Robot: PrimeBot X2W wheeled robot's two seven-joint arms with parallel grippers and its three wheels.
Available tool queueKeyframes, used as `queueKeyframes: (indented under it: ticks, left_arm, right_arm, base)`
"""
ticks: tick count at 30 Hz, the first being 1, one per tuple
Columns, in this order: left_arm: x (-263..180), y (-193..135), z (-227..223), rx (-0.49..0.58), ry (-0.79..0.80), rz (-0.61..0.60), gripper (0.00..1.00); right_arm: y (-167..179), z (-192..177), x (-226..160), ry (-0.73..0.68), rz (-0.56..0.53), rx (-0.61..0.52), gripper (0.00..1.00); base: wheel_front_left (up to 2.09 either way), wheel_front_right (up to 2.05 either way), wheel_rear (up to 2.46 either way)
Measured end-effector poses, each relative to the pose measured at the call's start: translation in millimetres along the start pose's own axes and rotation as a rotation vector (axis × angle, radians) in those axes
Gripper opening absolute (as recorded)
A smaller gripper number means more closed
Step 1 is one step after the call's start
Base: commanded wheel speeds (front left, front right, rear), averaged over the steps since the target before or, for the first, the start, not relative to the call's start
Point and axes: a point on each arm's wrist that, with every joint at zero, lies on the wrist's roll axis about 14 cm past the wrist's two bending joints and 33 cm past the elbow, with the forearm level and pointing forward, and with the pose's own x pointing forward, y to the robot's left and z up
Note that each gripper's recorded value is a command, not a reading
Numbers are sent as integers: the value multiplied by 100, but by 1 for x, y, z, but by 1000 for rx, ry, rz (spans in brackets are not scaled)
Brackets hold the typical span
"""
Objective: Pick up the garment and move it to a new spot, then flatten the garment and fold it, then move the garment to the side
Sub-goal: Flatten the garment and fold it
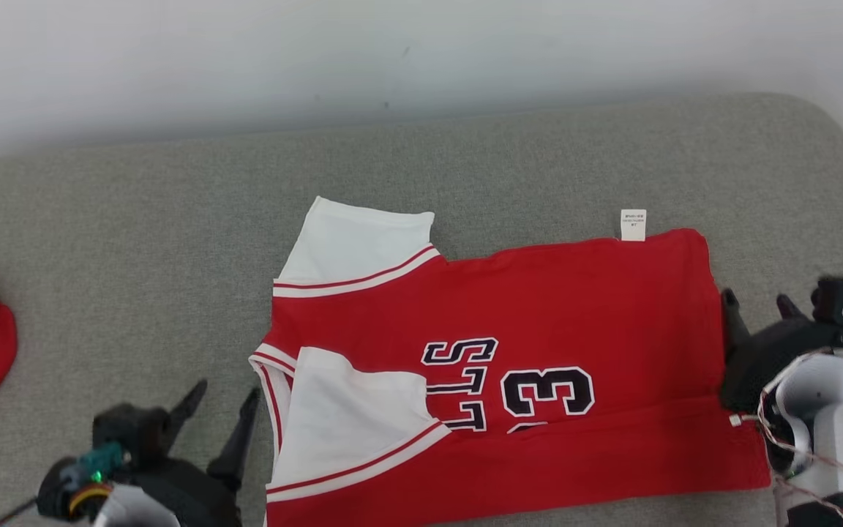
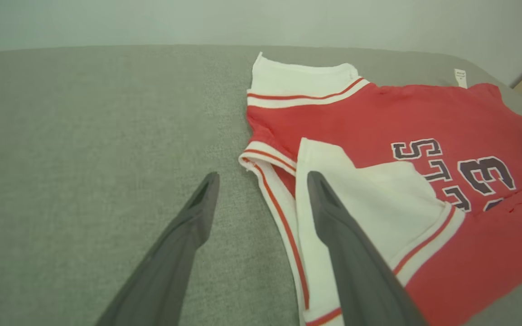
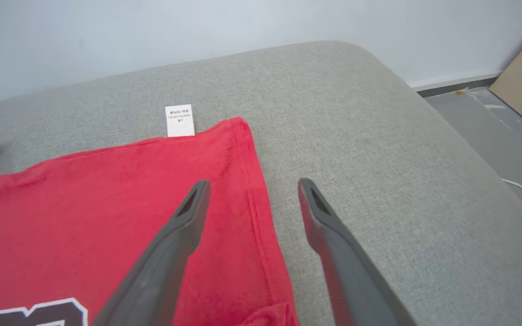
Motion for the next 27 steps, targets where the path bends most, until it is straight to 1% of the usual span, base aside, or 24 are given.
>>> queueKeyframes:
  ticks: [2,5,8,9,11,12,13,17,22,27]
  left_arm:
    - [14,2,15,37,2,-31,100]
    - [37,7,47,70,-40,-53,100]
    - [63,11,73,99,-64,-70,100]
    - [72,11,79,105,-64,-76,100]
    - [90,15,86,120,-54,-83,100]
    - [108,18,90,122,-48,-84,100]
    - [116,20,91,117,-48,-81,100]
    - [152,16,86,91,-30,-85,100]
    - [189,15,52,60,61,-84,100]
    - [215,7,24,9,125,-98,100]
  right_arm:
    - [7,14,10,-8,18,-20,100]
    - [18,32,26,-14,43,-39,100]
    - [35,48,45,-6,94,11,100]
    - [41,54,51,-6,108,17,100]
    - [48,62,65,3,118,-25,100]
    - [54,67,77,11,131,-32,100]
    - [56,68,83,18,134,-34,100]
    - [55,63,107,53,123,-48,100]
    - [48,43,129,98,100,-76,100]
    - [32,21,138,136,64,-72,100]
  base:
    - [0,0,0]
    - [0,0,0]
    - [0,0,0]
    - [0,0,0]
    - [0,0,0]
    - [0,0,0]
    - [0,0,0]
    - [0,0,0]
    - [0,0,0]
    - [0,0,0]
